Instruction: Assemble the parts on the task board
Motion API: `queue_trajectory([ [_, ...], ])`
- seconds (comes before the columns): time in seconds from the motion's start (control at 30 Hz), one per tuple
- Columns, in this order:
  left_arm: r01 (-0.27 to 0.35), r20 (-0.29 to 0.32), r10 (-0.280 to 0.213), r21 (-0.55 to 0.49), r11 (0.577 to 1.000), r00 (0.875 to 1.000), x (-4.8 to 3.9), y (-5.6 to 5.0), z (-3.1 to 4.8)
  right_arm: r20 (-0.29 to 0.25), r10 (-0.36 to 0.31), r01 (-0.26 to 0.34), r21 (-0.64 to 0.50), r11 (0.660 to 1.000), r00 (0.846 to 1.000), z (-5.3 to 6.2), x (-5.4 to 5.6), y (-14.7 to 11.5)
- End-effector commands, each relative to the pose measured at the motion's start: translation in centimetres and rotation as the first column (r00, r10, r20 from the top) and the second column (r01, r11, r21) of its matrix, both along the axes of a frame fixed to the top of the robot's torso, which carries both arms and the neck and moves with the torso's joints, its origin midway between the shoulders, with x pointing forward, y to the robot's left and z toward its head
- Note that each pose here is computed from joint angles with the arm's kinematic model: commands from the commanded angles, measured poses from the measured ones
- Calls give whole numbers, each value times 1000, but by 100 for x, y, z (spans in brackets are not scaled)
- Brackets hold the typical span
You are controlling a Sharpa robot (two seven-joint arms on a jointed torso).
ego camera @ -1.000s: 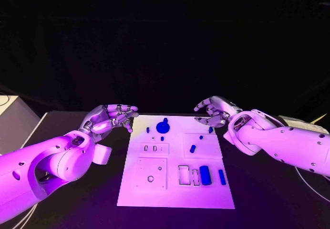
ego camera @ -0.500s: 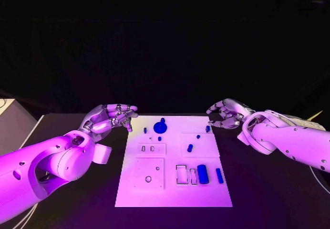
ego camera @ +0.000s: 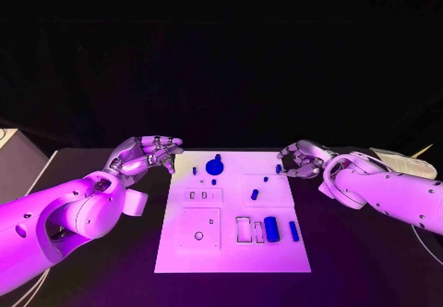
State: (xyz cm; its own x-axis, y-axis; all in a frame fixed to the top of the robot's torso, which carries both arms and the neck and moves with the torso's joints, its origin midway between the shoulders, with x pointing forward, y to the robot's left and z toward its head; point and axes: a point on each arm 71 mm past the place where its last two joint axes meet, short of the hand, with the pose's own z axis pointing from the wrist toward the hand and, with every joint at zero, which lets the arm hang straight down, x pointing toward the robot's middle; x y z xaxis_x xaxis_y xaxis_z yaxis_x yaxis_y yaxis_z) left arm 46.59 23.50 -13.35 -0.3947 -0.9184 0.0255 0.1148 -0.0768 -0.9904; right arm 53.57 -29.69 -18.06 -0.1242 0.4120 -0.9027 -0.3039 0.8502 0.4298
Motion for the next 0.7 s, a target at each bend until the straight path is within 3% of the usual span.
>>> queue_trajectory([
  [0.03,22,9,-22,1,1000,1000,-6,-27,6,-5,2,-2,-29,1000,1000,-38,21,7],
  [0.7,24,4,-24,3,1000,1000,-8,-24,-15,-19,-8,7,-39,999,1000,-147,57,45],
])
